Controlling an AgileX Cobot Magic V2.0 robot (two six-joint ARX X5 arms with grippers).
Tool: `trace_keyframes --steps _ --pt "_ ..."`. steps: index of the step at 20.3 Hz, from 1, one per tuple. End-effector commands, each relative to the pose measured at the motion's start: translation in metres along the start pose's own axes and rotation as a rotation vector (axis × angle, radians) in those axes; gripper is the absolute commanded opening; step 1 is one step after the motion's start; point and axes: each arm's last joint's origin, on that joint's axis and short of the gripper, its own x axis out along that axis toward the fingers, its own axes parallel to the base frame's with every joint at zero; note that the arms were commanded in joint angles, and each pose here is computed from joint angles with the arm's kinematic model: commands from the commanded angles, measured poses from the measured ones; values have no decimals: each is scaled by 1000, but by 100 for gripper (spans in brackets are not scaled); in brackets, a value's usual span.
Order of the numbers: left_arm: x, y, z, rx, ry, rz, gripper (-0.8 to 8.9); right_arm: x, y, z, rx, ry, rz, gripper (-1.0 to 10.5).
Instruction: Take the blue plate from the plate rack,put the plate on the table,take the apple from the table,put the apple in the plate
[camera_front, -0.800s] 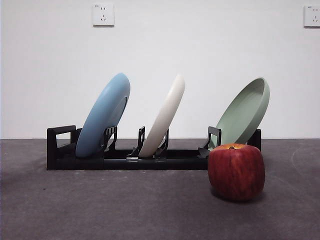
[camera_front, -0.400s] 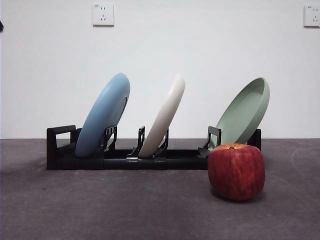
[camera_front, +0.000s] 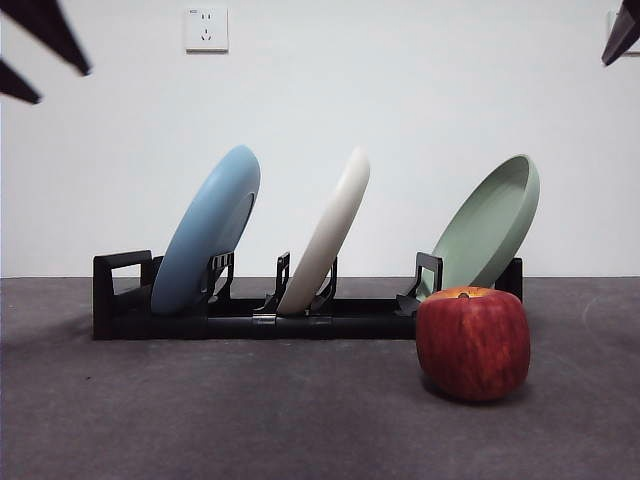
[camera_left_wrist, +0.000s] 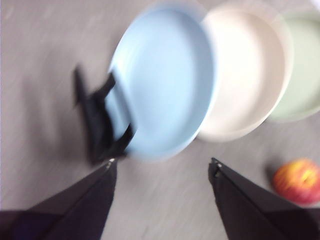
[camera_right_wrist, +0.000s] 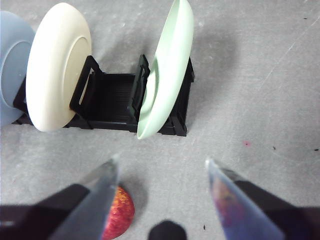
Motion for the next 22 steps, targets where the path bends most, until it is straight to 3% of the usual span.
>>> trace_keyframes --steps 1,7,11,17,21,22 --pt "15 -10 18 -8 6 -62 323 -1 1 3 -13 -22 4 320" --pt "73 -30 72 32 82 -125 314 -1 1 4 -15 -41 6 320" --pt "113 -30 95 28 132 -122 311 -1 1 4 -14 -37 5 320" --pt "159 -19 89 1 224 -103 310 -1 1 4 -13 -37 5 320" --pt "166 -18 84 0 250 -78 307 -1 1 4 -13 -37 5 319" --pt "166 -20 84 4 249 -82 262 -1 1 4 -13 -37 5 319"
